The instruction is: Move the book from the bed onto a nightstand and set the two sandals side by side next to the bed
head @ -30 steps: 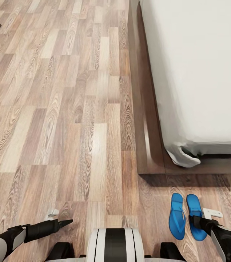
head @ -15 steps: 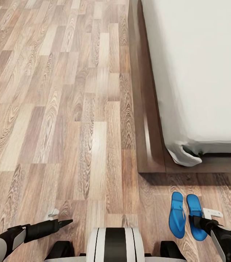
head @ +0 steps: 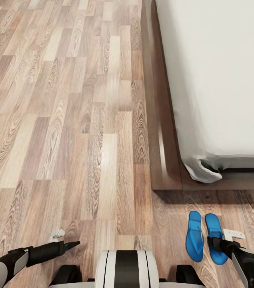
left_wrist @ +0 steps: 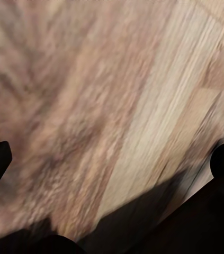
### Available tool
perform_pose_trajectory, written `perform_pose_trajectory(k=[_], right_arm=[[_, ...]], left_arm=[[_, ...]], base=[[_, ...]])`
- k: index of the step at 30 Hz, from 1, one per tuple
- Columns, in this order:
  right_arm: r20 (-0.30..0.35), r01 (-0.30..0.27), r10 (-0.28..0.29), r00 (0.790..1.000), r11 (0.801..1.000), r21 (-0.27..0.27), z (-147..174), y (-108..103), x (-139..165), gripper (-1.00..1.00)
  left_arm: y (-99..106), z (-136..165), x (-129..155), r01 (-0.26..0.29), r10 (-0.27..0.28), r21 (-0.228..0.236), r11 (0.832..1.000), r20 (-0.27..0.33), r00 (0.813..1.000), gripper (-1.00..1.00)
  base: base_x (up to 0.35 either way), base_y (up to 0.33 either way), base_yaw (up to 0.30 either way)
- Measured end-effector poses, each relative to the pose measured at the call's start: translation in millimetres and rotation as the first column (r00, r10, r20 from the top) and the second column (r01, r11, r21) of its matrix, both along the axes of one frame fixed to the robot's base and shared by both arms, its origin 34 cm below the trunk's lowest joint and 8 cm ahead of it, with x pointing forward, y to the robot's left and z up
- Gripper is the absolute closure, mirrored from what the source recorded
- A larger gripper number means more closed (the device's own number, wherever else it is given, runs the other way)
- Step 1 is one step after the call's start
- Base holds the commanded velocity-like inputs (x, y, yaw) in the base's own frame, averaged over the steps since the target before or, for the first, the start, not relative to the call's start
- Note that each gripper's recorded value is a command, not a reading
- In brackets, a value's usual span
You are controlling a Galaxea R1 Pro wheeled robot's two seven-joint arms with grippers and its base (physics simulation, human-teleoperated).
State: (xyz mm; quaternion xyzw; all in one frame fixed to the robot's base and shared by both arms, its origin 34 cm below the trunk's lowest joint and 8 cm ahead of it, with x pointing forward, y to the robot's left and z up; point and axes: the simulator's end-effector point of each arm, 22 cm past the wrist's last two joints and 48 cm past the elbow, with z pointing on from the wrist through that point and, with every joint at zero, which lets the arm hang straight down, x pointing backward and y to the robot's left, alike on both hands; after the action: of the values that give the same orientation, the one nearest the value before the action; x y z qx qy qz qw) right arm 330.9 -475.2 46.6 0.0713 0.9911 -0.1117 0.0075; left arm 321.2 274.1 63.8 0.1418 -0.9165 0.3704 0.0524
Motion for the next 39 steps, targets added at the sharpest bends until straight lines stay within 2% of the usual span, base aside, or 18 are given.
perform_pose_trajectory(k=[15,16,39], right_arm=[[0.0,0.0,0.0,1.0,1.0,-0.001,0.0,-0.1,0.1,1.0],[0.001,-0.001,0.001,1.0,1.0,-0.001,0.0,-0.1,0.3,-1.0],[0.01,0.0,0.0,1.0,1.0,0.001,2.3,0.1,4.0,-1.0]], left_arm=[[0.1,0.1,0.1,0.0,0.0,0.0,1.0,0.0,1.0,-1.0],[0.2,0.1,-0.1,0.0,0.0,0.0,1.0,0.0,1.0,-1.0],[0.1,2.4,3.5,-0.001,0.001,-0.001,1.0,0.008,1.0,-1.0]], base=[[0.0,0.0,0.0],[0.0,0.0,0.0],[0.0,0.0,0.0]])
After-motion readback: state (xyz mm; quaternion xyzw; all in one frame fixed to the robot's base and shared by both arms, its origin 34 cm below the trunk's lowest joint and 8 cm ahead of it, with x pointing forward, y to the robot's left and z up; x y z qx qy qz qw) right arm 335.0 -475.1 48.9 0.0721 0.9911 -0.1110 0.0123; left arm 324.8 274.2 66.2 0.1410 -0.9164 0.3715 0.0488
